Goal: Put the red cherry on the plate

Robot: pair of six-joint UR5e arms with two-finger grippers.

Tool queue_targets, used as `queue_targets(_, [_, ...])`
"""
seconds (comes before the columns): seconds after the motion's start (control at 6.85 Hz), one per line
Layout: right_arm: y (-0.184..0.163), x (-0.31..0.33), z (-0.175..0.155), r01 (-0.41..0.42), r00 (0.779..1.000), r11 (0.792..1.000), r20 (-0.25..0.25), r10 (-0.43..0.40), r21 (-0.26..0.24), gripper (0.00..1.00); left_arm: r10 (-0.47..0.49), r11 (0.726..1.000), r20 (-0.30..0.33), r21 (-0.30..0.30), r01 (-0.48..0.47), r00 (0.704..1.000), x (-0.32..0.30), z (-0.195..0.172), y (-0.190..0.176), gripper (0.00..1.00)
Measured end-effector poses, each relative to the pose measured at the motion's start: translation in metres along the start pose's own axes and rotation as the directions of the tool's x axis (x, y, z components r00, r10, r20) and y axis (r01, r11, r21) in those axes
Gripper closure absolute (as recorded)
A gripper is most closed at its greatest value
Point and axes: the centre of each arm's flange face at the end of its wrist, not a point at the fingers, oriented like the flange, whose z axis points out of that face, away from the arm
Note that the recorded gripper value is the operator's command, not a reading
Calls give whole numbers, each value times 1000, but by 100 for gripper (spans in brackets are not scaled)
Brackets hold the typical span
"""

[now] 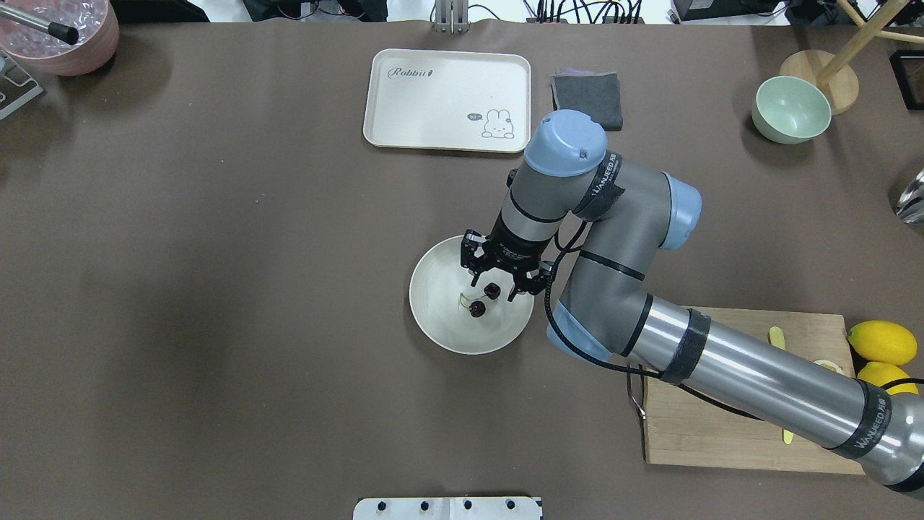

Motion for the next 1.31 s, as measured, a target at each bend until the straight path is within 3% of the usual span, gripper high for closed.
queue_targets(0.29, [-32,36,-30,-17,999,999,-27,17,28,0,0,1000,1,-1,0,1000,0,1,0,1])
queue_targets(0.73, [-84,125,-118,99,983,994,-162,-90,49,0,1,1000,1,-3,-1,1000,0,2,0,1])
queue_targets(1.02, [-116,196,-167,209,951,977,-241,-195,33,0,-1,1000,0,-5,1,1000,0,3,0,1])
queue_targets(1.31, [-150,304,-196,333,903,943,-285,-322,-11,0,0,1000,0,-5,0,1000,0,2,0,1])
